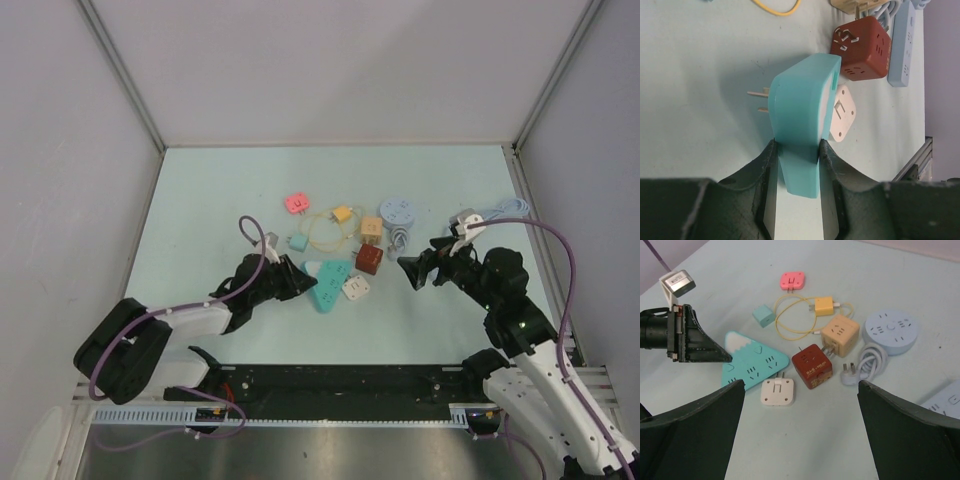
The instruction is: Insert the plug
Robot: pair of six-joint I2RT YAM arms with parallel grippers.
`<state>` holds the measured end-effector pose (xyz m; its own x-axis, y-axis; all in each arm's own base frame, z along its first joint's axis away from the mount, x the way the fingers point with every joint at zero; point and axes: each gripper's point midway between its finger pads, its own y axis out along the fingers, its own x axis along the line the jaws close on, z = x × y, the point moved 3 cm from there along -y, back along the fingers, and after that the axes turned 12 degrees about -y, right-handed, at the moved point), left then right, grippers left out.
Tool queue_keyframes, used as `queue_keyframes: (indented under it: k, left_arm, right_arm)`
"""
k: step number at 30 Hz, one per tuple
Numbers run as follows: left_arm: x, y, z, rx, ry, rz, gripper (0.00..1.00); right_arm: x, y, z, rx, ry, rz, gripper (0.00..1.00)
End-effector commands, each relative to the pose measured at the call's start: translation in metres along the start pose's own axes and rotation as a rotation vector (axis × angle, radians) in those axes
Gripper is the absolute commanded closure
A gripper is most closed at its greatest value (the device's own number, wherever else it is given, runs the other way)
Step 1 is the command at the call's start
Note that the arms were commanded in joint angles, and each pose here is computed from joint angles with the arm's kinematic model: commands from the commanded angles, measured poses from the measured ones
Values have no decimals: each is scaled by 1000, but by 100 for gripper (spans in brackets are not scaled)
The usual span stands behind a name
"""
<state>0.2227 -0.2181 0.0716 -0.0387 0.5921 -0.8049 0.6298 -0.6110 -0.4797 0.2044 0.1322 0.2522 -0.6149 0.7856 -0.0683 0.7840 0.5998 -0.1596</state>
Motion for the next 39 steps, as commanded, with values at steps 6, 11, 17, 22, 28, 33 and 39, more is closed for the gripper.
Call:
queue_keyframes:
  k: [6, 11, 17, 22, 28, 33, 39]
  left_arm:
    - [81, -18, 48, 232, 60, -324, 89]
    - [93, -25, 55, 266, 62, -373, 80]
    - [94, -35, 46, 259, 122, -437, 70]
    - [98, -45, 35, 256, 145, -499, 62]
    - [97, -42, 23, 239, 132, -521, 55]
    - [89, -36, 14, 232, 155, -519, 45]
    - [70, -31, -3, 180, 191, -481, 31]
  right_arm:
    - [6, 22, 15, 87, 89, -46, 0]
    - [17, 44, 46, 221, 139, -142, 0]
    - [23, 74, 75, 305, 124, -173, 0]
    - [15, 94, 91, 330, 78, -142, 0]
    - [4, 115, 112, 356, 72, -121, 0]
    - [-2, 126, 118, 342, 71, -130, 0]
    - [0, 138, 123, 349, 68, -169, 2]
